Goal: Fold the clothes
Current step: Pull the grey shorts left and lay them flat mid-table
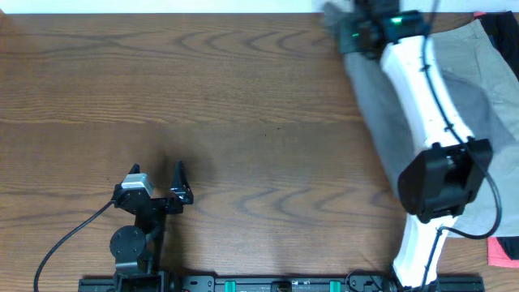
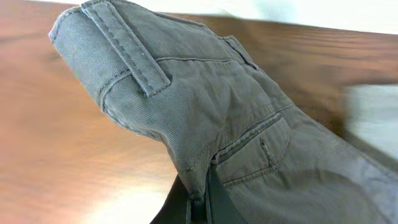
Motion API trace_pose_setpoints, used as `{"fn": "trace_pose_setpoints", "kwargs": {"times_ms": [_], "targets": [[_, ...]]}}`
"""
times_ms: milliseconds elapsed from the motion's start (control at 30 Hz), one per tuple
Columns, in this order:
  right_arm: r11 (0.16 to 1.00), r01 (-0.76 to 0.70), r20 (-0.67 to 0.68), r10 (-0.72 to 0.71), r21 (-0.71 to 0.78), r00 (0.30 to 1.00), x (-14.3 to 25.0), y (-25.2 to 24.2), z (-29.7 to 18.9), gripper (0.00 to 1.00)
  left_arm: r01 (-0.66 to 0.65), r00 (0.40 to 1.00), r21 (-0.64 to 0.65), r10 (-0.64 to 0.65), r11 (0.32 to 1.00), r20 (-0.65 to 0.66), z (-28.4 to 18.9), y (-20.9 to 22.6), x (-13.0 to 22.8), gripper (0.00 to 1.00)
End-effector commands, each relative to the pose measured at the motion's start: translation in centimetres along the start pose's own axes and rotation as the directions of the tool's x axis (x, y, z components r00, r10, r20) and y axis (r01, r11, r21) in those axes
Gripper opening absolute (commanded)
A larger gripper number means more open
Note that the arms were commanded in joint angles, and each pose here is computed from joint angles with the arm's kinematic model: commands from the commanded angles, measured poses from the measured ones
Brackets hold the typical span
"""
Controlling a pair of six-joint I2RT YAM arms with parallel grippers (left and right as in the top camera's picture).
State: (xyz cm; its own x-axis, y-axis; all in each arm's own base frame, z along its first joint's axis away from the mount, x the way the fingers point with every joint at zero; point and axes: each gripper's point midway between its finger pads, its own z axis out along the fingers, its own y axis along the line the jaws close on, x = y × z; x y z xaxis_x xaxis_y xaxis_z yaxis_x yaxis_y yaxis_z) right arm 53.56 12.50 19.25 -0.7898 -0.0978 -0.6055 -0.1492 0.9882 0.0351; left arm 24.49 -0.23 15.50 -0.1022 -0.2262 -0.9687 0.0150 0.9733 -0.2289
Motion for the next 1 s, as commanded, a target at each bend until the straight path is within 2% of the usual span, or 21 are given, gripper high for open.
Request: {"fn": "trace_pose_setpoints", "kwargs": {"times_ms": [0,167,367,567,600,633,667,700,867,900,967], "targets": [[0.976,0.102,0.005,-0.103,-0.194,0.995,0.9,8.0,-1.2,0.01,-0.009,0.999,-0.003,0.009,1.0,-0.045,0.1,0.3,1.5,0.98],[0.925,0.213,-0.028,-0.234,-0.316,0.972,4.8,16.6,-1.8,0.01,-0.009,0.999,-0.003,0.009,1.0,-0.045,0.1,0.3,1.5,0.98],[0.793,0.249,-0.036,-0.323,-0.555,0.946,9.1,26.4,-5.2,0.01,-0.009,0.999,-0.003,0.009,1.0,-0.045,0.1,0.3,1.5,0.98],[0.765,0.273,-0.029,-0.355,-0.583,0.934,10.8,29.5,-6.4,0.03,-0.009,0.999,-0.003,0.009,1.0,-0.045,0.1,0.3,1.5,0.98],[0.76,0.274,-0.03,-0.359,-0.589,0.933,11.0,29.8,-6.6,0.08,-0.009,0.999,-0.003,0.009,1.0,-0.045,0.1,0.3,1.5,0.98],[0.753,0.272,-0.033,-0.362,-0.599,0.932,11.1,29.9,-6.7,0.23,-0.009,0.999,-0.003,0.009,1.0,-0.045,0.1,0.3,1.5,0.98],[0.748,0.267,-0.038,-0.364,-0.607,0.931,11.3,30.0,-6.9,0.47,-0.009,0.999,-0.003,0.009,1.0,-0.045,0.1,0.3,1.5,0.98],[0.741,0.26,-0.047,-0.365,-0.619,0.93,11.4,30.0,-7.1,0.61,-0.009,0.999,-0.003,0.009,1.0,-0.045,0.1,0.3,1.5,0.98],[0.762,0.172,-0.109,-0.303,-0.625,0.947,10.6,27.7,-8.3,0.73,-0.009,0.999,-0.003,0.009,1.0,-0.045,0.1,0.3,1.5,0.98],[0.774,0.154,-0.114,-0.28,-0.615,0.953,10.0,26.6,-8.7,0.79,-0.009,0.999,-0.003,0.009,1.0,-0.045,0.1,0.3,1.5,0.98],[0.794,0.13,-0.11,-0.24,-0.594,0.964,8.6,24.3,-9.9,0.99,-0.009,0.999,-0.003,0.009,1.0,-0.045,0.1,0.3,1.5,0.98]]}}
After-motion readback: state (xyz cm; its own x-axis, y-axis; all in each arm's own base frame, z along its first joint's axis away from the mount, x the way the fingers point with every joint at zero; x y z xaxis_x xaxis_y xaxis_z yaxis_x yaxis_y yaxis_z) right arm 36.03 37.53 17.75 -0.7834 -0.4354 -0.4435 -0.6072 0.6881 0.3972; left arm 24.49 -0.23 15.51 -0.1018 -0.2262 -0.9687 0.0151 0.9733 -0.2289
